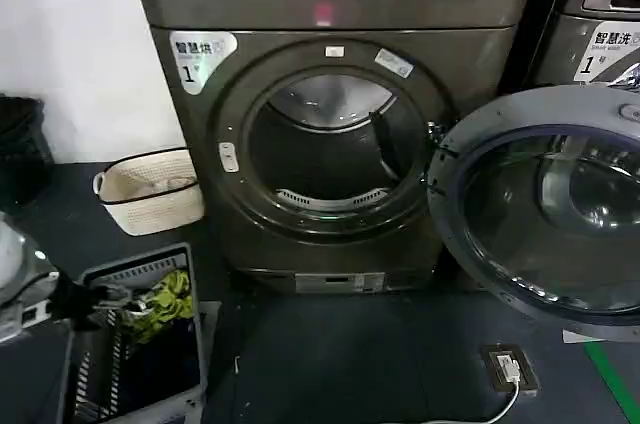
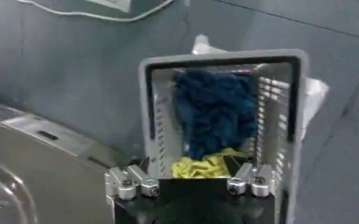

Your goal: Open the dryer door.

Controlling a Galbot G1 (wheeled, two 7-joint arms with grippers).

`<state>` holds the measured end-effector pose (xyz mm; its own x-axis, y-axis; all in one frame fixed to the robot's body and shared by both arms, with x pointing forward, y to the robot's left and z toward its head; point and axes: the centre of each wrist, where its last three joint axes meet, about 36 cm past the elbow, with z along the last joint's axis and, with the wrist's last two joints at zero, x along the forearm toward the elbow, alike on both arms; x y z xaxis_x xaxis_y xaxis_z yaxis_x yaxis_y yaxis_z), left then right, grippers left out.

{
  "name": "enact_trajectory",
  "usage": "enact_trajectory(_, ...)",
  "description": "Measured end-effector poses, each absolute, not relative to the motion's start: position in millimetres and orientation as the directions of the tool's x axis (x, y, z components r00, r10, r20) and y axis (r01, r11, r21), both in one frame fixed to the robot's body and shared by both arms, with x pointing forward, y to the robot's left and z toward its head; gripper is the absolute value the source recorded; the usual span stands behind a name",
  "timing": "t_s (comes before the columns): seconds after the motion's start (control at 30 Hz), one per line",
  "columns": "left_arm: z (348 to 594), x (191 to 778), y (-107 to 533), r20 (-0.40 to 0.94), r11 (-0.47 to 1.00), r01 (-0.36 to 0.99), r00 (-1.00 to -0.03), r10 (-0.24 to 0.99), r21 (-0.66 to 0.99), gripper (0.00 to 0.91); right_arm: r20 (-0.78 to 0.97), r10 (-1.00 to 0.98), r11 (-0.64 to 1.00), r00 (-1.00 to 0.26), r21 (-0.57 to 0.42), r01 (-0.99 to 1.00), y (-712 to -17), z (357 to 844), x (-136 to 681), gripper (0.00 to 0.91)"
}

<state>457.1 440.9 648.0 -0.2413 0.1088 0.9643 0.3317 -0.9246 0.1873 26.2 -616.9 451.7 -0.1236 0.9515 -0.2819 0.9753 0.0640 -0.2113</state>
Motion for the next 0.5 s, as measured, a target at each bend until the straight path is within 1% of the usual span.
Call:
enact_trajectory(0.17,653.9,455.5,439.5,0.965,-0.929,0.329,-0.244,0.093,0.172,0.907,-0.272,0.953,0.081,-0.137,-0.208,0.975,-613.2,446.9,28.5,0.907)
enact_trajectory(0.33,654.4,455.4,438.1,0.965,-0.934,0.324,-0.253,0.071,0.154,0.907,-0.265,0.956,0.071,-0.126,-0.208,0.976,-613.5,443.7,28.7,0.907)
enact_trajectory(0.5,653.5,454.7,438.1,0.967,-0.932,0.326,-0.243,0.077,0.156,0.907,-0.266,0.956,0.068,-0.123,-0.208,0.976,-614.1,441.6,27.2,0.907)
